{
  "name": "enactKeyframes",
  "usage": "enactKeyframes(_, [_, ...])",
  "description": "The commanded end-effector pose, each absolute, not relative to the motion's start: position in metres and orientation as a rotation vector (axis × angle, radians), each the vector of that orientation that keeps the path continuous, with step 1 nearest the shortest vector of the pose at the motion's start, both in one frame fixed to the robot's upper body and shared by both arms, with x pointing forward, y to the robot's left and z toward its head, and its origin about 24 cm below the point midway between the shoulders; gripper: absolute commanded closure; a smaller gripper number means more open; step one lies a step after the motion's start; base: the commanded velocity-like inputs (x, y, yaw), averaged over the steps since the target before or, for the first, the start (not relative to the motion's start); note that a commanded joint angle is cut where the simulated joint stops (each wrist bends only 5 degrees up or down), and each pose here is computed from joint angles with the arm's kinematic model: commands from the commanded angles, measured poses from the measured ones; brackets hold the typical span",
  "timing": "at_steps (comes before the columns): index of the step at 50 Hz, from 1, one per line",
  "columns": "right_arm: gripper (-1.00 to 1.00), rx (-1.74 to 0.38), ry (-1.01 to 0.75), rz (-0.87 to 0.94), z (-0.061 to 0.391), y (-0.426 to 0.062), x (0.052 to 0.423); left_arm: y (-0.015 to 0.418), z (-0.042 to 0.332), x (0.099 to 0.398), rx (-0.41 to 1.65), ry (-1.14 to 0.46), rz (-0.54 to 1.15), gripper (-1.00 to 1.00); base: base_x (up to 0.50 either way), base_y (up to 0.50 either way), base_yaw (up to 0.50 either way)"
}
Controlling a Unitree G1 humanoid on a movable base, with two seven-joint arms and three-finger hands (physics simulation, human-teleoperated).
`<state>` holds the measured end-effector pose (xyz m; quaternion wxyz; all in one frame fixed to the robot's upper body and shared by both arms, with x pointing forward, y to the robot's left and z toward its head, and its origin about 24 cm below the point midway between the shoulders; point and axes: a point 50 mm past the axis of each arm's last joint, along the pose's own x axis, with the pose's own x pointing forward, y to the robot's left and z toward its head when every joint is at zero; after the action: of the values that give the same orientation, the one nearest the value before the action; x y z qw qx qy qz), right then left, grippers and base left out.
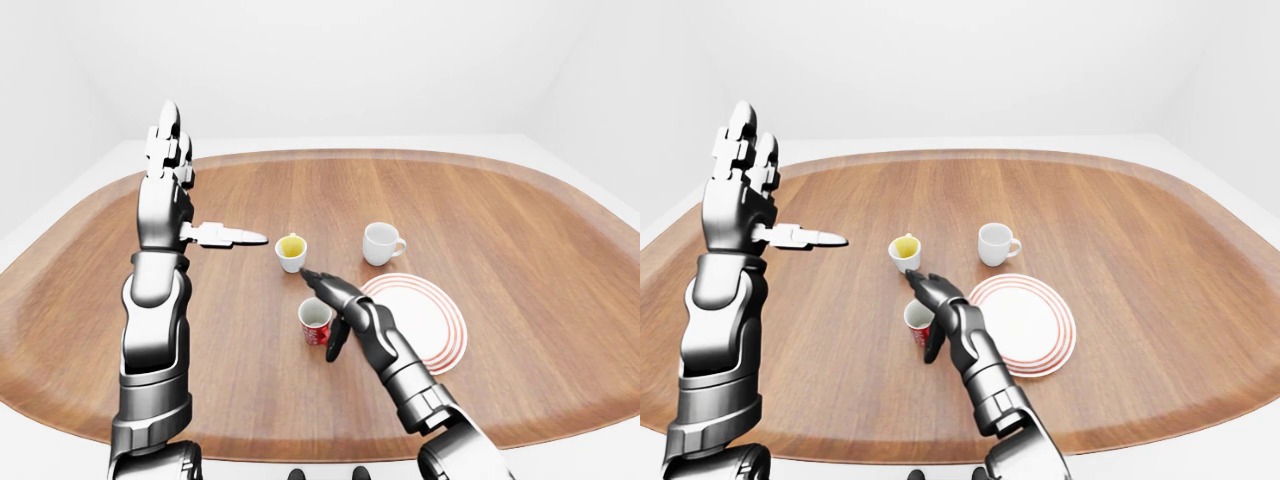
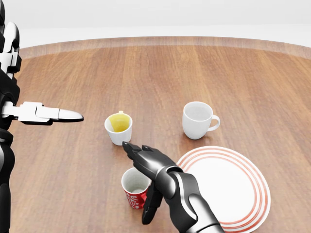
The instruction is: Pick up the red mug and put it on the plate
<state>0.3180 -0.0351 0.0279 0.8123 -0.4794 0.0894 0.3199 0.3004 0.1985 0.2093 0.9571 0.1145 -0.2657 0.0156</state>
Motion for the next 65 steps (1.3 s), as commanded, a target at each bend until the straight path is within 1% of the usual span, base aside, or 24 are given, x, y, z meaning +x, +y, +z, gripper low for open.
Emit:
enactKeyframes(1, [-1.00, -1.072, 0.173, 0.712, 0.036, -0.028, 0.320, 0.199, 0.207, 0.300, 0.232, -0.531, 0.032, -1.00, 0.00, 0.00, 0.00])
enactKeyframes(12, [-1.00, -1.104, 0.154, 0.729, 0.045, -0.022, 0.325, 0.200, 0.206, 0.300, 0.228, -0.528, 0.033, -1.00, 0.00, 0.00, 0.00])
enactKeyframes(19, [-1.00, -1.109, 0.173, 0.732, 0.042, -0.020, 0.328, 0.200, 0.208, 0.299, 0.229, -0.535, 0.032, -1.00, 0.00, 0.00, 0.00])
enactKeyframes(44, [-1.00, -1.096, 0.369, 0.709, -0.006, -0.030, 0.327, 0.202, 0.208, 0.298, 0.230, -0.536, 0.035, -1.00, 0.00, 0.00, 0.00])
enactKeyframes(56, [-1.00, -1.112, 0.372, 0.718, -0.006, -0.029, 0.328, 0.202, 0.209, 0.299, 0.228, -0.538, 0.032, -1.00, 0.00, 0.00, 0.00])
enactKeyframes(65, [-1.00, -1.133, 0.330, 0.742, 0.005, -0.017, 0.332, 0.202, 0.208, 0.298, 0.227, -0.538, 0.033, -1.00, 0.00, 0.00, 0.00])
